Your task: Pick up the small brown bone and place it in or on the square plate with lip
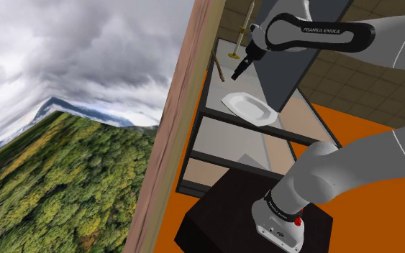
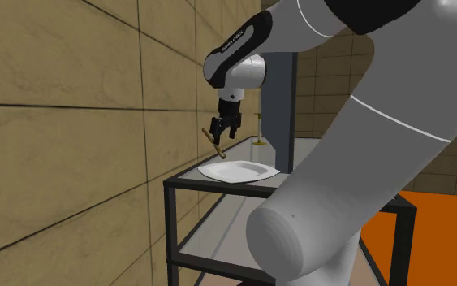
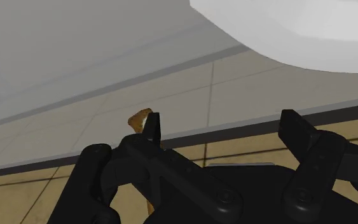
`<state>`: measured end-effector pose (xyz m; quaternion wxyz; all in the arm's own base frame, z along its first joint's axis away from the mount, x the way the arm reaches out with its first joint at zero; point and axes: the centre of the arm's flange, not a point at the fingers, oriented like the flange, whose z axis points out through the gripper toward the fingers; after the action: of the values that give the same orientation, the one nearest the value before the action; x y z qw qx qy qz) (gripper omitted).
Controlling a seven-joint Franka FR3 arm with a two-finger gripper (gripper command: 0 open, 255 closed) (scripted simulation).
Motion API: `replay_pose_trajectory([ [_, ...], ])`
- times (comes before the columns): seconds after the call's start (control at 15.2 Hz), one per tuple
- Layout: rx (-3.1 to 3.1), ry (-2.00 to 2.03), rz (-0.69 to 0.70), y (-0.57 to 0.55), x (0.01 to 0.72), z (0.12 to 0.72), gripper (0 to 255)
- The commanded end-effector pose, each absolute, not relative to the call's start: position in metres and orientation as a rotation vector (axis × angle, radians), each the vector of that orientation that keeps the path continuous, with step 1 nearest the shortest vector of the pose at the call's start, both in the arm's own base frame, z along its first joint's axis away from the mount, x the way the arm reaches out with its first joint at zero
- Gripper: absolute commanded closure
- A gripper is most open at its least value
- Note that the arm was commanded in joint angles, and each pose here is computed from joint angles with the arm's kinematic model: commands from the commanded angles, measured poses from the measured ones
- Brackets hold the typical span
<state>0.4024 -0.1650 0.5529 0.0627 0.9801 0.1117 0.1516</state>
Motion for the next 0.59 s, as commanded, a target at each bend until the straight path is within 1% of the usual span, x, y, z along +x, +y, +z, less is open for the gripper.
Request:
replay_pose_trajectory([
  [0.0,2.941,0.352,0.529,-0.182,0.417,0.547,0],
  [0.53,2.863,0.402,0.777,-0.244,0.475,0.541,0],
])
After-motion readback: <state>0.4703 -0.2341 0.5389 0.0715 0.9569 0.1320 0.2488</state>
